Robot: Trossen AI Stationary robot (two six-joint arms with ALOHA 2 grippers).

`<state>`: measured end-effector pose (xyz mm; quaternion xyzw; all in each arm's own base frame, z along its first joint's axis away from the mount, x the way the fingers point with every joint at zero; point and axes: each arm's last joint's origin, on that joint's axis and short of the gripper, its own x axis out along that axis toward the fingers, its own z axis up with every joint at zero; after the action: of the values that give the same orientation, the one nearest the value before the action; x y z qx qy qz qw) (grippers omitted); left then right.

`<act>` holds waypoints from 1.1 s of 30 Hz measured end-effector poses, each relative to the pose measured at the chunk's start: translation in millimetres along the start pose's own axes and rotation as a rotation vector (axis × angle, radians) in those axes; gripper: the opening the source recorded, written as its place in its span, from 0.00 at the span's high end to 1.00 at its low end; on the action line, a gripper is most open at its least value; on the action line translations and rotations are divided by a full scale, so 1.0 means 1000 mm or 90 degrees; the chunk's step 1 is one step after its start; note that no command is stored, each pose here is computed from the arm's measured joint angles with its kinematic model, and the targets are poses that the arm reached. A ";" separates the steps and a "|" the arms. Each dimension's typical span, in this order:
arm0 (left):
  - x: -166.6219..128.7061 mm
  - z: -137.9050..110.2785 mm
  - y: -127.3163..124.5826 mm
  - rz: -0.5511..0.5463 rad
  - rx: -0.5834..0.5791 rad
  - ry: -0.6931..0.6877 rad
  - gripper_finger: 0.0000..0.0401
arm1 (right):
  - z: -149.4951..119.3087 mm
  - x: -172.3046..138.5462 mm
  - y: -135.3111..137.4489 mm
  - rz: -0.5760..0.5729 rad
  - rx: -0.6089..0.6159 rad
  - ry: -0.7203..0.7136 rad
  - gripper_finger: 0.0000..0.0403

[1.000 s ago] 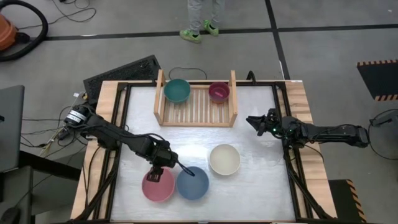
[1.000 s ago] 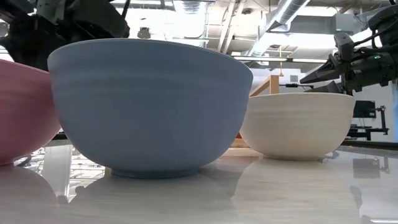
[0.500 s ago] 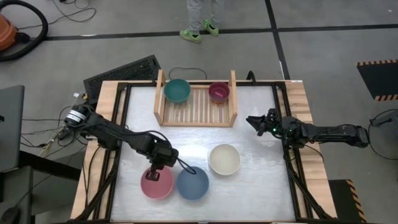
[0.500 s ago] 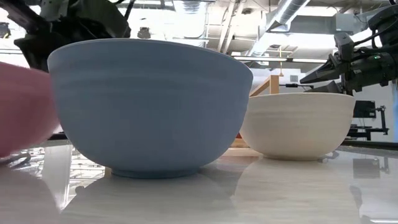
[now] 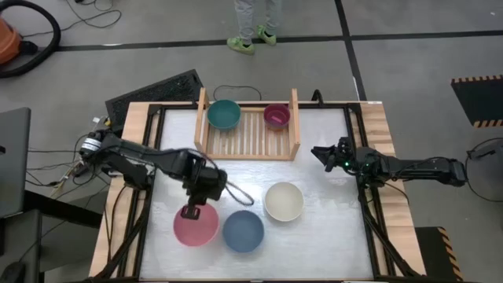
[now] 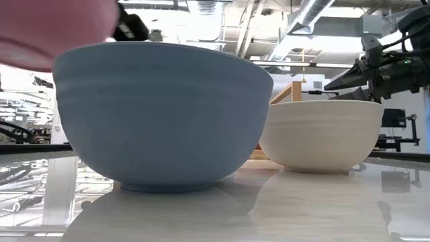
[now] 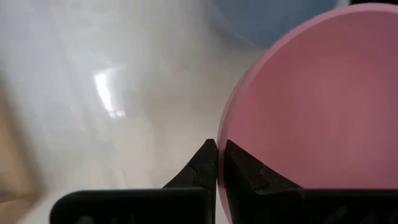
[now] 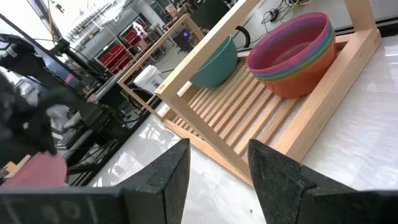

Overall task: Place and stack bowls onto a shelf
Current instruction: Stack the large pink bowl on top of the large green bowl on the shelf

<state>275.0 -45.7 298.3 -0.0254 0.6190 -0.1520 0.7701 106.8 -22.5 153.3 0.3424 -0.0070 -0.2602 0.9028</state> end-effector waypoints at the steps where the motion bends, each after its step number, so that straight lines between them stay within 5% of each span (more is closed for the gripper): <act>1: -0.006 0.001 0.007 0.009 -0.003 -0.010 1.00 | 0.000 0.000 0.000 0.000 0.000 0.000 0.53; 9: -0.048 -0.002 0.077 0.105 -0.090 -0.077 1.00 | 0.000 0.000 0.000 0.000 0.016 0.000 0.53; 17: -0.093 -0.002 0.138 0.270 -0.296 -0.190 1.00 | 0.000 0.000 0.000 0.001 0.022 0.001 0.53; 23: -0.113 0.003 0.168 0.340 -0.225 -0.178 1.00 | 0.000 0.000 0.000 0.001 0.023 0.001 0.53; 33: -0.133 -0.002 0.261 0.457 -0.180 -0.075 1.00 | 0.000 0.000 0.000 0.001 0.055 0.002 0.53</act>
<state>301.0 238.6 364.2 0.0782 0.5583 0.2160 0.7972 106.8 -22.4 153.2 0.3817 -0.0175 -0.2586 0.8872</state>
